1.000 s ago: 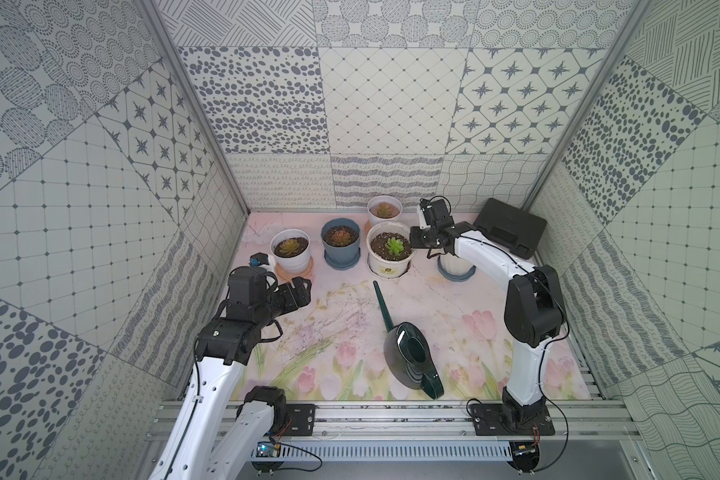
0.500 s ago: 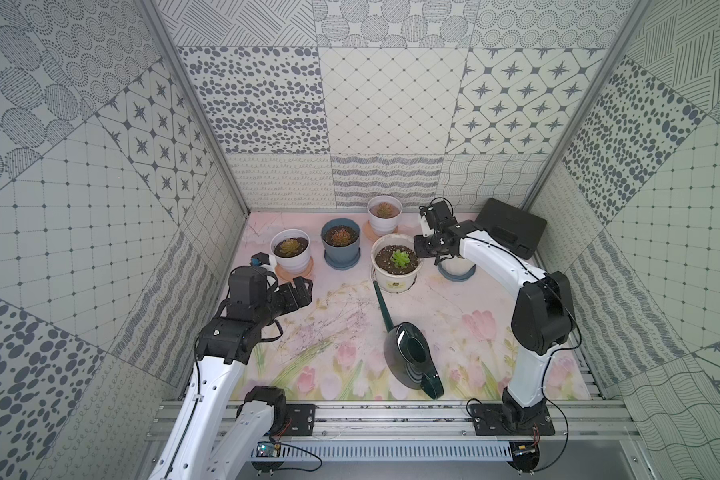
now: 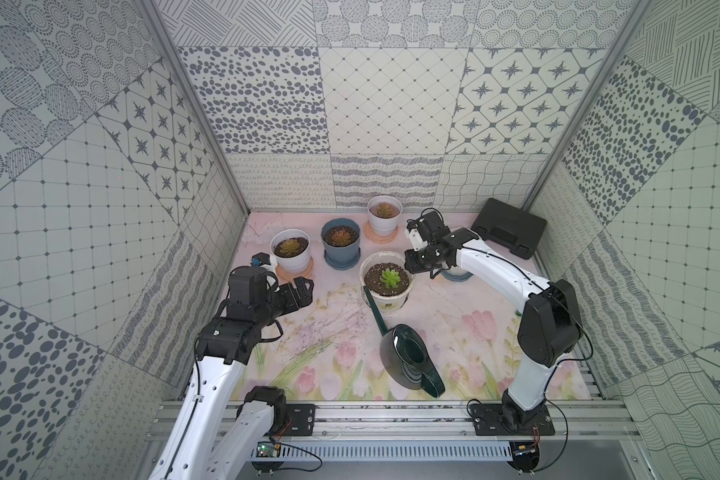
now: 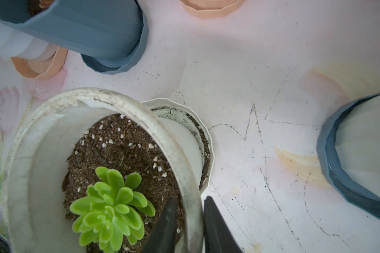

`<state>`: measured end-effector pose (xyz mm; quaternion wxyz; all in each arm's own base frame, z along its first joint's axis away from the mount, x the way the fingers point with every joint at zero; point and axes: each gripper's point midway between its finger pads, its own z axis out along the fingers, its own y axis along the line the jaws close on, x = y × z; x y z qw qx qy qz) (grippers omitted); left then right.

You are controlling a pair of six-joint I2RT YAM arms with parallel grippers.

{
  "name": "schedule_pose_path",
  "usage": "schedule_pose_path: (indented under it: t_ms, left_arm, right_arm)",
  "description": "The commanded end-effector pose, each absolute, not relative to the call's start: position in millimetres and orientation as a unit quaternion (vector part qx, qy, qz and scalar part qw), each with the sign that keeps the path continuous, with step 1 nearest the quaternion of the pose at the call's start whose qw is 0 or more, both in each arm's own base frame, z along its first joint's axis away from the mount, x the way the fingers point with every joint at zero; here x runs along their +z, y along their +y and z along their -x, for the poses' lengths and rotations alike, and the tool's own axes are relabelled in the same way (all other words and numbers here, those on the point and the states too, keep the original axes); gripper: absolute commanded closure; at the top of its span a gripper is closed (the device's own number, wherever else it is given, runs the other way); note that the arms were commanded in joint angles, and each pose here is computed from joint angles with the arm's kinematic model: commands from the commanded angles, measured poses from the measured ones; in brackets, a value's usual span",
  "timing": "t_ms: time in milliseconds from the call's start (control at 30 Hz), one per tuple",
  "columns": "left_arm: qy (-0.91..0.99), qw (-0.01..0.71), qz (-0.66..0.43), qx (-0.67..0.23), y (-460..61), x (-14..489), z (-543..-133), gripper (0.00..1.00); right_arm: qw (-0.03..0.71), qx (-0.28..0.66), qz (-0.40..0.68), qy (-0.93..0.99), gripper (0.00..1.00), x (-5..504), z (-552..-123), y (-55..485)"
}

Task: Water the succulent around the soil edge
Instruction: Move the pot to the center of the board.

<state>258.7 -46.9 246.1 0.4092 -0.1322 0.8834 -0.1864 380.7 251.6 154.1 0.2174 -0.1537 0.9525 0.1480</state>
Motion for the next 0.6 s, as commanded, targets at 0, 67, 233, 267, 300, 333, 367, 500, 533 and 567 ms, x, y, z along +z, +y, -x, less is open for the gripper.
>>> schedule_pose_path:
  t_ms: [0, 67, 233, 267, 300, 333, 367, 500, 533, 567]
  left_arm:
    - [0.888, 0.401, 0.125, -0.188, -49, 243, -255, 0.02]
    - [0.888, 0.4, 0.125, -0.189, -49, 242, -255, 0.02]
    - [0.888, 0.399, 0.125, -0.191, -50, 242, -256, 0.02]
    - [0.888, 0.399, 0.124, -0.193, -51, 243, -256, 0.02]
    - [0.888, 0.398, 0.125, -0.192, -50, 242, -256, 0.02]
    - [0.889, 0.398, 0.124, -0.192, -51, 242, -256, 0.02]
    - [0.889, 0.397, 0.124, -0.192, -50, 242, -256, 0.02]
    - [0.889, 0.397, 0.124, -0.193, -51, 242, -256, 0.02]
    - [0.889, 0.397, 0.125, -0.193, -51, 242, -256, 0.02]
    - [0.889, 0.396, 0.124, -0.194, -51, 242, -256, 0.02]
  right_arm:
    - [0.265, 0.162, 0.157, 0.937, 0.69, 198, -383, 253]
    - [0.293, 0.16, 0.147, 0.931, 0.62, 219, -389, 247]
    - [0.364, 0.163, 0.106, 0.911, 0.58, 262, -415, 234]
    - [0.38, 0.163, 0.092, 0.906, 0.58, 267, -425, 230]
    - [0.392, 0.165, 0.077, 0.902, 0.57, 271, -435, 227]
    - [0.4, 0.168, 0.058, 0.899, 0.57, 272, -447, 223]
    - [0.406, 0.175, 0.04, 0.896, 0.57, 272, -459, 220]
    - [0.413, 0.196, -0.013, 0.889, 0.57, 266, -499, 213]
    - [0.412, 0.199, -0.025, 0.889, 0.57, 263, -509, 213]
    - [0.413, 0.201, -0.032, 0.888, 0.57, 262, -518, 213]
